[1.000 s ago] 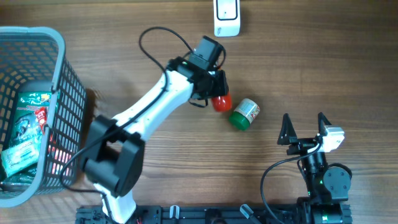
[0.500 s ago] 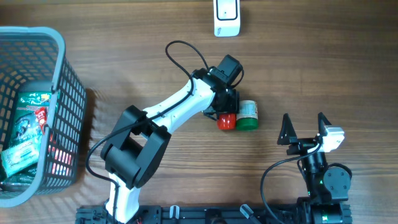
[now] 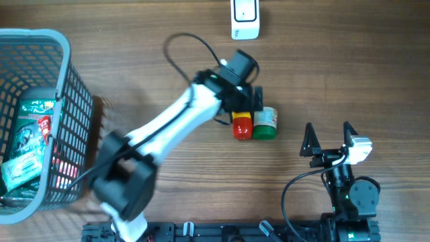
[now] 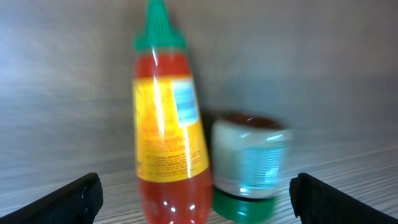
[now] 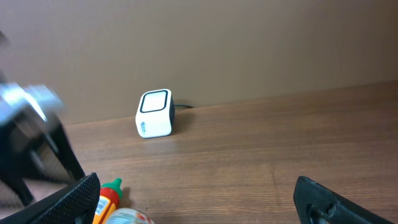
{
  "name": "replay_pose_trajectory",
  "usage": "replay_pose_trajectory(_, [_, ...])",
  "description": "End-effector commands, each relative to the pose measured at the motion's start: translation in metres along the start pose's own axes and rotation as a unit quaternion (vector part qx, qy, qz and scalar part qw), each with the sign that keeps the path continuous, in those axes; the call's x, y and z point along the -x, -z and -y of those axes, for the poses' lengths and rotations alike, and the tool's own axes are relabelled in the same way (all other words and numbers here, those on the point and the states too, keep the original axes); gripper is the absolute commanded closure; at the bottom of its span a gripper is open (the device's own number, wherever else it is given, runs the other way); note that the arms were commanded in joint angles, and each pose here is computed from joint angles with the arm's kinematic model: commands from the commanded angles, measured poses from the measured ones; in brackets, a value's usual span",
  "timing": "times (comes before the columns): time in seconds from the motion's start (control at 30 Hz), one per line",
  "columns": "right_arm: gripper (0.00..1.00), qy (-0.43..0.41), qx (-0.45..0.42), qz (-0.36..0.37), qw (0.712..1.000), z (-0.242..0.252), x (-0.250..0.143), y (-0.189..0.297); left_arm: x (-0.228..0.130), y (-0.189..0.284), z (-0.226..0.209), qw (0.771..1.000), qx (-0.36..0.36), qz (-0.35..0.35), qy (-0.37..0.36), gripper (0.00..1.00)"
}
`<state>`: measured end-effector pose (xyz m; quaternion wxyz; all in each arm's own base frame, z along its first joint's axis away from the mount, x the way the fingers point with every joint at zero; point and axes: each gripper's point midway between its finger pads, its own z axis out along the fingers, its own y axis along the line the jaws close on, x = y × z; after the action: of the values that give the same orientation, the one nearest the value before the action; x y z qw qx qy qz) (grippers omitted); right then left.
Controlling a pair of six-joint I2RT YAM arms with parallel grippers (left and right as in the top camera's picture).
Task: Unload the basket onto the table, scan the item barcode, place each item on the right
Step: 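Set the red sauce bottle upright beside the jar, release, withdraw, then reach the left gripper into the basket and grasp the mint-green packet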
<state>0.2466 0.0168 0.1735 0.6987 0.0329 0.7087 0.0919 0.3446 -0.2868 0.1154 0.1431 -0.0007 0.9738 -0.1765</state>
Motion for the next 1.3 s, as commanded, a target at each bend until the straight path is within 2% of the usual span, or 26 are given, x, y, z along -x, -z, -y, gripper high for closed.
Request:
replay_pose_trajectory(0.0, [0.0,0.009,0.011,0.002,1.0,-0.004,0.001,0.0,0.067,0.106,-0.021,0.985,0.008,0.17,0.032,0.0])
replay_pose_trajectory(0.17, [0.0,0.009,0.011,0.002,1.0,-0.004,0.001,0.0,0.093,0.217,-0.056,0.952,-0.013,0.296,0.081,0.0])
replay_pose_trajectory(0.43, [0.0,0.009,0.011,0.002,1.0,-0.004,0.001,0.0,0.106,0.32,-0.149,0.877,0.069,0.439,0.182,0.0])
replay_pose_trajectory(0.6, [0.0,0.009,0.011,0.002,1.0,-0.004,0.001,0.0,0.087,0.4,-0.229,0.774,0.124,0.539,0.309,0.0])
replay_pose_trajectory(0.63, [0.0,0.009,0.011,0.002,1.0,-0.004,0.001,0.0,0.082,0.409,-0.242,0.759,0.134,0.548,0.326,0.0])
replay_pose_trajectory(0.67, [0.0,0.009,0.011,0.002,1.0,-0.004,0.001,0.0,0.066,0.422,-0.268,0.726,0.154,0.558,0.372,0.01])
replay_pose_trajectory(0.73, [0.0,0.009,0.011,0.002,1.0,-0.004,0.001,0.0,0.044,0.429,-0.3,0.689,0.183,0.554,0.43,0.01])
replay_pose_trajectory(0.77, [0.0,0.009,0.011,0.002,1.0,-0.004,0.001,0.0,0.024,0.426,-0.323,0.661,0.205,0.538,0.481,0.0])
replay_pose_trajectory(0.87, [0.0,0.009,0.011,0.002,1.0,-0.004,0.001,0.0,-0.032,0.406,-0.37,0.585,0.242,0.474,0.612,0.0])
replay_pose_trajectory(0.9, [0.0,0.009,0.011,0.002,1.0,-0.004,0.001,0.0,-0.05,0.396,-0.385,0.565,0.248,0.441,0.652,0.0])
replay_pose_trajectory(0.97, [0.01,0.009,0.011,0.002,1.0,-0.004,0.001,0.0,-0.066,0.382,-0.4,0.553,0.246,0.399,0.689,0.04])
replay_pose_trajectory(1.27, [0.0,0.009,0.011,0.002,1.0,-0.004,0.001,0.0,-0.103,0.339,-0.476,0.486,0.263,0.283,0.784,0.04])
